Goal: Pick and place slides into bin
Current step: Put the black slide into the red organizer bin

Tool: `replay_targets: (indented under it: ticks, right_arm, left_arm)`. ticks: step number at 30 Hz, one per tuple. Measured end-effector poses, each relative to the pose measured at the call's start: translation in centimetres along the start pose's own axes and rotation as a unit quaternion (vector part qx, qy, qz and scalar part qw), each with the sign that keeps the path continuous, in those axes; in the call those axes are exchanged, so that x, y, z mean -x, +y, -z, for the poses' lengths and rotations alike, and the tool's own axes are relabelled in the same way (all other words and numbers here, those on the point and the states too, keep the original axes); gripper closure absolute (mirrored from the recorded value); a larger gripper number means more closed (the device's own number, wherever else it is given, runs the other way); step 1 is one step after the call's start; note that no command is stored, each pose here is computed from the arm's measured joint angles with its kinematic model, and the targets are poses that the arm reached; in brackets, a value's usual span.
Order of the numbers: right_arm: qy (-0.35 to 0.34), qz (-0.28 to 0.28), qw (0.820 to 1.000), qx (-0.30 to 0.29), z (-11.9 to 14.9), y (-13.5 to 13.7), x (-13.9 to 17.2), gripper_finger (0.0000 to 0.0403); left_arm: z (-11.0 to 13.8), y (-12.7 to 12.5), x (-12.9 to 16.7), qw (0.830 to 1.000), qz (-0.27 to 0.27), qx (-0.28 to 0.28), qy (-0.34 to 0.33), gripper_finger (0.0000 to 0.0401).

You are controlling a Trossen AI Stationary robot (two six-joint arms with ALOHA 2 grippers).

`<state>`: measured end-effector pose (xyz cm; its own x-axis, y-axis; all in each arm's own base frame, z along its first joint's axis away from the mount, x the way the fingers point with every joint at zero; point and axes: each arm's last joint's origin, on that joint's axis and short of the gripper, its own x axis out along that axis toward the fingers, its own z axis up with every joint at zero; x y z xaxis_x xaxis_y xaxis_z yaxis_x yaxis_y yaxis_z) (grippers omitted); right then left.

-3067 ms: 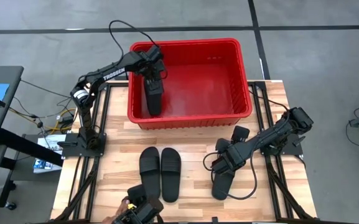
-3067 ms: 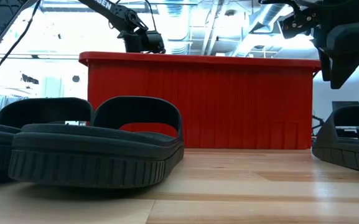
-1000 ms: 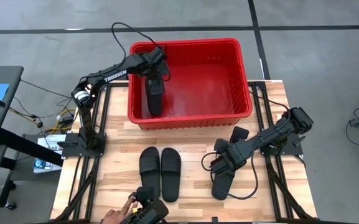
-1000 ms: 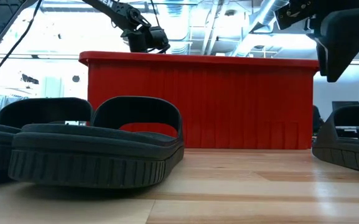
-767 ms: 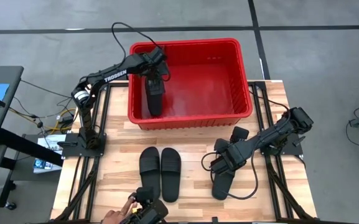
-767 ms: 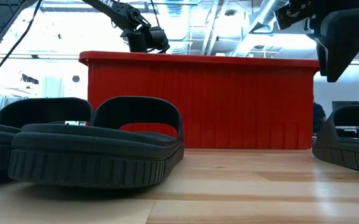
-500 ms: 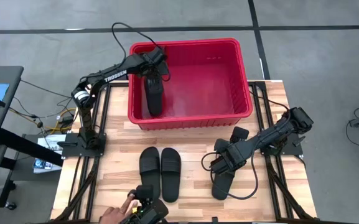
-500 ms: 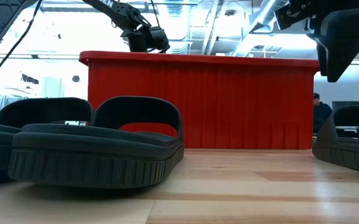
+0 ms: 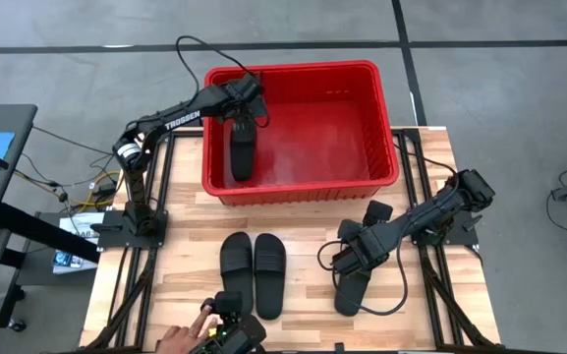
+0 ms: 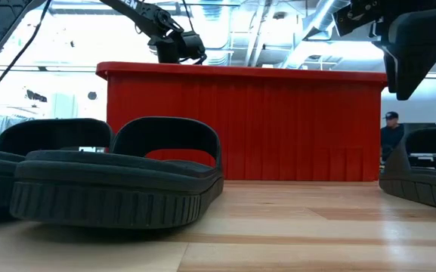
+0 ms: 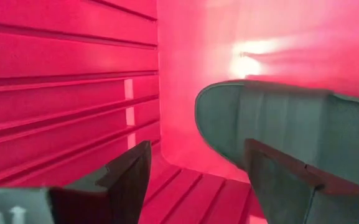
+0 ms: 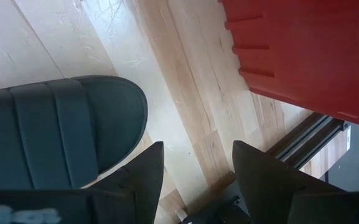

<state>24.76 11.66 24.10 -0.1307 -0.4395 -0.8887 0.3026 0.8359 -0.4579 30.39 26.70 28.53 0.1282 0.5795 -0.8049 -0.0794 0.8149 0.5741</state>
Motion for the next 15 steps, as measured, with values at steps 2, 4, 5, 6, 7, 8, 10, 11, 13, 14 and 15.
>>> replay_targets:
  ticks: [2, 4, 5, 6, 7, 8, 10, 11, 13, 14, 15]
  right_arm:
    - [0.0, 0.0, 1.0, 0.0, 0.0, 0.0, 0.0, 0.0219]
    - [0.0, 0.0, 1.0, 0.0, 0.0, 0.0, 0.0, 0.0219]
    - [0.0, 0.0, 1.0, 0.0, 0.0, 0.0, 0.0, 0.0219]
    - [0.0, 0.0, 1.0, 0.0, 0.0, 0.0, 0.0, 0.0219]
    - [-0.001, 0.0, 1.0, -0.002, 0.0, 0.0, 0.0, 0.0219]
    - [-0.001, 0.001, 1.0, -0.004, 0.0, 0.0, 0.0, 0.0219]
    - [-0.001, 0.001, 1.0, -0.004, -0.01, -0.01, 0.0, 0.0219]
    - [-0.001, 0.001, 1.0, -0.004, -0.01, -0.01, 0.0, 0.0219]
    - [-0.002, 0.001, 1.0, -0.004, 0.0, 0.0, 0.0, 0.0219]
    - [-0.002, 0.002, 1.0, -0.004, -0.01, -0.01, 0.0, 0.0219]
    - [-0.003, 0.002, 1.0, -0.004, -0.02, -0.01, 0.0, 0.0219]
  left_arm:
    - [0.0, 0.0, 0.0, 1.0, 0.0, 0.005, 0.0, 0.0155]
    - [0.0, 0.0, 0.0, 1.0, 0.0, 0.014, 0.0, 0.0155]
    - [0.01, 0.01, -0.01, 1.0, 0.0, 0.021, 0.0, 0.0155]
    - [0.01, 0.01, -0.01, 1.0, 0.0, 0.029, 0.0, 0.0155]
    - [0.01, 0.01, -0.01, 0.999, -0.001, 0.033, 0.001, 0.0155]
    - [0.03, 0.02, -0.01, 0.999, -0.002, 0.038, 0.002, 0.0155]
    - [0.06, 0.05, -0.01, 0.998, -0.007, 0.057, 0.006, 0.0155]
    - [0.1, 0.09, -0.02, 0.998, -0.015, 0.065, 0.013, 0.0155]
    - [0.28, 0.2, 0.0, 0.996, -0.043, 0.075, 0.039, 0.0155]
    - [0.4, 0.26, 0.02, 0.994, -0.059, 0.079, 0.055, 0.0155]
    - [0.51, 0.35, 0.04, 0.991, -0.077, 0.084, 0.069, 0.0155]
